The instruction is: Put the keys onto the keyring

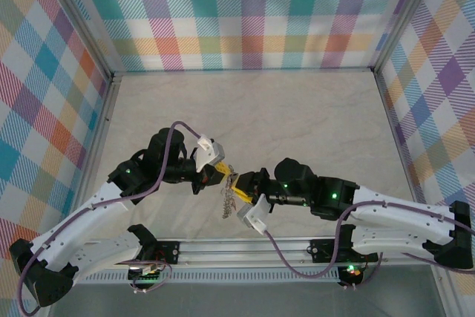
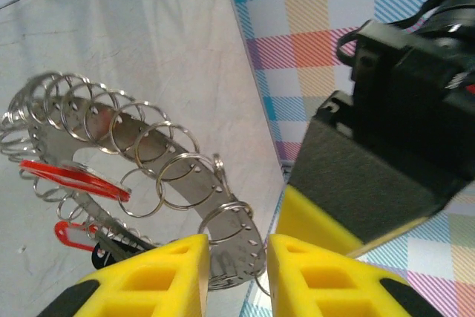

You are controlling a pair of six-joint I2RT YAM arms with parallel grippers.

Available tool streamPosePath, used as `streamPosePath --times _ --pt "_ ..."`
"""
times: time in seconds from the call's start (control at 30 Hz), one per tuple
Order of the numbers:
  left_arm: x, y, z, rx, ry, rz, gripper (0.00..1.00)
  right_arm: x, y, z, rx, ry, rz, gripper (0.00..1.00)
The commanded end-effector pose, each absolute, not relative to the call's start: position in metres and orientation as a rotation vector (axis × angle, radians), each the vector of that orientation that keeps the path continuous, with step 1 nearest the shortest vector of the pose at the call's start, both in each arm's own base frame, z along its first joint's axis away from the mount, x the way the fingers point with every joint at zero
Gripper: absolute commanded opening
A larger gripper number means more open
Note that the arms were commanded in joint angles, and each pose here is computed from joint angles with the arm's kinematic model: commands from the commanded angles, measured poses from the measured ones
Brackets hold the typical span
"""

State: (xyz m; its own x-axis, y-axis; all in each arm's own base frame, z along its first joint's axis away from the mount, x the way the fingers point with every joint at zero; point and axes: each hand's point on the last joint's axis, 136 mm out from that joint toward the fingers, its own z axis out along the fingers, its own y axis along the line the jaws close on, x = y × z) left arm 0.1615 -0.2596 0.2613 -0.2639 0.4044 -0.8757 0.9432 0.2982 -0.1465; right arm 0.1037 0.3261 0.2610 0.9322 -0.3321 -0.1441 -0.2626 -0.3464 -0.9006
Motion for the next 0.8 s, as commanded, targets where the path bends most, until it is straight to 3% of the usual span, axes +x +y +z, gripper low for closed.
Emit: streamPosePath --times 0.0,0.27,0.77 --pt "0.169 -0.263 0.272 1.144 1.801 -0.900 0.00 0.099 0.323 0.279 -1.896 0.468 -0.019 0.27" --pt "0.166 -0.263 0.276 1.152 1.775 -0.915 0.00 0.106 0.324 0.261 -1.914 0.505 -0.025 0.32" --pt "0.166 -0.265 0.281 1.155 1.763 -0.925 0.00 0.121 0.325 0.247 -1.847 0.584 0.003 0.33"
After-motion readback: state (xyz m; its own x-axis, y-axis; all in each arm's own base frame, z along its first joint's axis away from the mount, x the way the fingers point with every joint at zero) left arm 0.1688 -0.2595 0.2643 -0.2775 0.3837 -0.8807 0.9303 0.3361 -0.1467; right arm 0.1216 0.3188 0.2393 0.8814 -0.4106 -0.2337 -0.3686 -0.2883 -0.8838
